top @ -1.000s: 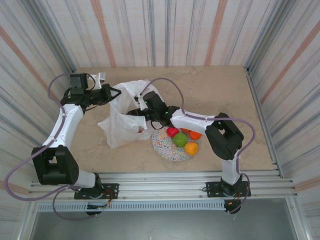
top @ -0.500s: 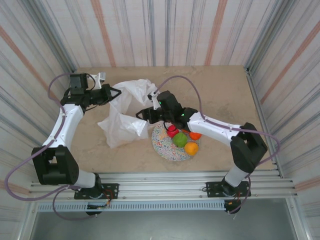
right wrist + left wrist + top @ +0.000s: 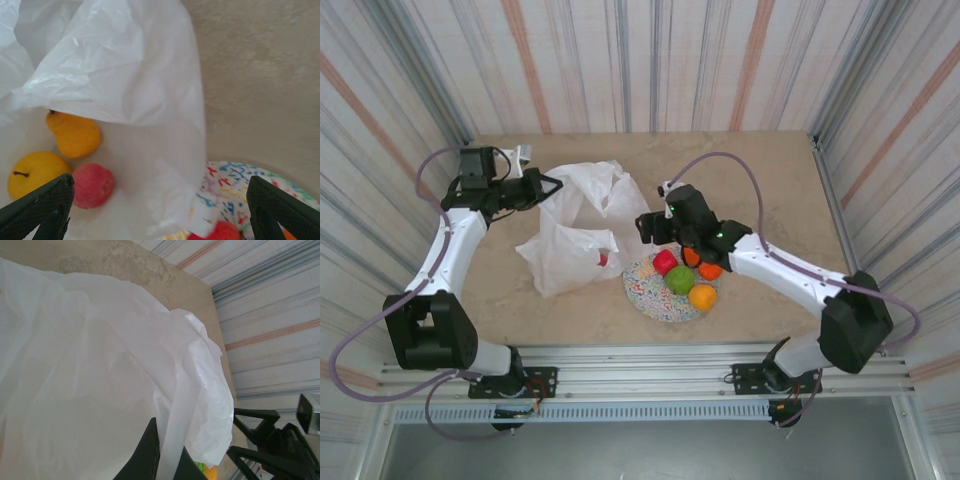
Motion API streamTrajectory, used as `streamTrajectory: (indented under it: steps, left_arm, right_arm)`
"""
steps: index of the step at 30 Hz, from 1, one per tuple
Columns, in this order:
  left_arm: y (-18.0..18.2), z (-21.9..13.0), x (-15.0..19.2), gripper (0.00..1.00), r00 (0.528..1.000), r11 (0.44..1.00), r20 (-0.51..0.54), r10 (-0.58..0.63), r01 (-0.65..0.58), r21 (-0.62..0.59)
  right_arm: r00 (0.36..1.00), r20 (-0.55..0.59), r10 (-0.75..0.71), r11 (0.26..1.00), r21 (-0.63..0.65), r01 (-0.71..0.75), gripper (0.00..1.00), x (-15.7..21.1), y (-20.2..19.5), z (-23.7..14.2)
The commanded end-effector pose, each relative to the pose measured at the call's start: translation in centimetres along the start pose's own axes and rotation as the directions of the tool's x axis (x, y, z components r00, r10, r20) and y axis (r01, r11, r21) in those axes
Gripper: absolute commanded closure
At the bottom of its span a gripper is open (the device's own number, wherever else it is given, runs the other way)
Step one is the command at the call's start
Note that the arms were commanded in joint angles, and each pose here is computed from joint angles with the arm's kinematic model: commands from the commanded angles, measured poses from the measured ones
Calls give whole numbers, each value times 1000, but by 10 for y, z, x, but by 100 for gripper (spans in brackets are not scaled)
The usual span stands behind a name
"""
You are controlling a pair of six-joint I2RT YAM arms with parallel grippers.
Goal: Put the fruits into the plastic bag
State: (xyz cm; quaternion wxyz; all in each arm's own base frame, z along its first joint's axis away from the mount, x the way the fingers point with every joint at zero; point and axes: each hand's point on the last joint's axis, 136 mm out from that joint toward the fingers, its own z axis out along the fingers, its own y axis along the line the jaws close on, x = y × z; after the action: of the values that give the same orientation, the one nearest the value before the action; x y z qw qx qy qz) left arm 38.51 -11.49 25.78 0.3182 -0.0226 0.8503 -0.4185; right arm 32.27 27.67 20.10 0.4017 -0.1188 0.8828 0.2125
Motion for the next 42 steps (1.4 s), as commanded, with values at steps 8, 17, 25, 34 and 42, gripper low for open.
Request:
streamTrajectory:
  steps: [8, 17, 25, 34, 42]
  left_arm:
    - [-12, -3, -5, 100, 1000, 999, 10, 28, -28, 24]
    - [-11, -2, -5, 100, 1000, 999, 9, 26, -26, 20]
    - [-11, -3, -5, 100, 1000, 999, 10, 27, -27, 22]
    - [-11, -2, -5, 100, 1000, 999, 8, 26, -26, 23]
    - [-12, -3, -4, 100, 1000, 999, 7, 28, -28, 24]
  right_arm:
    - [943, -282, -177, 968, 125, 219, 9, 85, -31, -48]
    - [844, -484, -232, 951, 68, 300, 2, 128, -32, -35]
    - [802, -549, -235, 942, 73, 327, 0, 136, -50, -22]
    - [776, -588, -228, 951, 38, 308, 4, 147, -52, -5]
    - [754, -614, -232, 947, 34, 318, 10, 156, -55, 9]
